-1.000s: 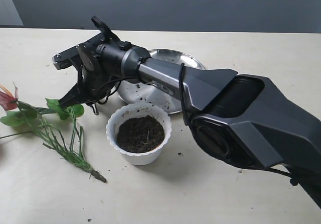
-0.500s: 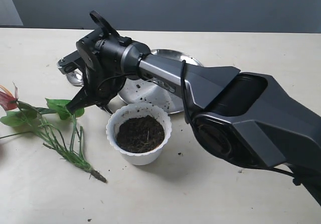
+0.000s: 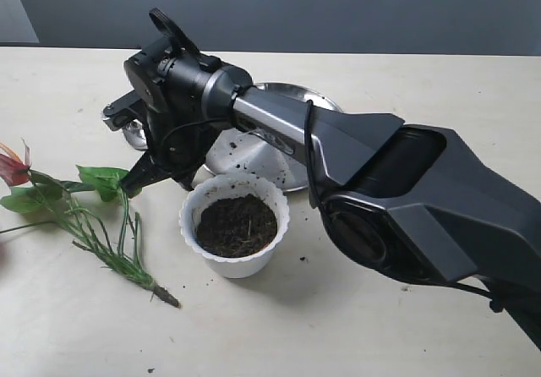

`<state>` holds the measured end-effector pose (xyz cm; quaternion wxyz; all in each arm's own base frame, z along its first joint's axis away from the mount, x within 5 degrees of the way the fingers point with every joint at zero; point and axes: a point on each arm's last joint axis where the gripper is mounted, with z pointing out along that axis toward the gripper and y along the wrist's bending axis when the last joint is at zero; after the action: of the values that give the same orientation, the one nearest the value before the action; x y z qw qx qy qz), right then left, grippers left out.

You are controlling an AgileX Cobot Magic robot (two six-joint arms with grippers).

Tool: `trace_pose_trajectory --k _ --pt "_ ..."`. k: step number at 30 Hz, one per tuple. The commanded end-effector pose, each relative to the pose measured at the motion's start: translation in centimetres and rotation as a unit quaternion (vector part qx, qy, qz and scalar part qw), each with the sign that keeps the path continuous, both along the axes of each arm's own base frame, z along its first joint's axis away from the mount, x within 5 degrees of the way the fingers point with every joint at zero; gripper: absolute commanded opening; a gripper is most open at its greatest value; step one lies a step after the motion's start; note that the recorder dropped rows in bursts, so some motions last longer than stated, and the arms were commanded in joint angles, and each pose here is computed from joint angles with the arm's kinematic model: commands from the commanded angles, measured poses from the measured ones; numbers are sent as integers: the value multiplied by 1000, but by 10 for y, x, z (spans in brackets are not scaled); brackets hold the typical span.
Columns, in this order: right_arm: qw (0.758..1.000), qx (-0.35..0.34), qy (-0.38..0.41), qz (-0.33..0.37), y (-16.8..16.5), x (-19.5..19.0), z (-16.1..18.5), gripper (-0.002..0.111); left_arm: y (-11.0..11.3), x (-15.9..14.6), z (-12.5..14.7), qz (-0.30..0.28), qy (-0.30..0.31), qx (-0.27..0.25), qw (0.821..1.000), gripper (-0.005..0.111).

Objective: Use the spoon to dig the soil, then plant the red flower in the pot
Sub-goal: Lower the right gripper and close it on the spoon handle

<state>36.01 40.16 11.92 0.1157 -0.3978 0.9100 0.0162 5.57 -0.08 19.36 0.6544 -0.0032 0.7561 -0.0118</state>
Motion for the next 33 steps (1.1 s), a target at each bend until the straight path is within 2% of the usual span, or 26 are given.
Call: trace_pose_trajectory --k 1,5,10,12,15,17,19,24,33 --pt "1000 -2 -3 4 -1 2 2 -1 0 0 -1 -4 -3 0 1000 1" --pt "1000 3 -8 4 0 2 2 -1 0 0 -1 -4 -3 0 1000 1" --pt "998 50 -48 13 8 9 6 0 0 0 -1 -4 -3 0 1000 1" --pt "996 68 -56 18 12 10 7 8 0 0 -1 -4 -3 0 1000 1" --pt "994 83 -69 20 14 12 8 33 0 0 -1 -4 -3 0 1000 1" --pt "993 87 -80 22 15 14 9 43 0 0 -1 -4 -3 0 1000 1" --pt "992 91 -90 24 16 16 8 41 0 0 -1 -4 -3 0 1000 1" --pt "988 107 -106 27 19 19 5 25 0 0 -1 -4 -3 0 1000 1" --pt "988 109 -108 16 12 29 0 25 0 0 -1 -4 -3 0 1000 1"
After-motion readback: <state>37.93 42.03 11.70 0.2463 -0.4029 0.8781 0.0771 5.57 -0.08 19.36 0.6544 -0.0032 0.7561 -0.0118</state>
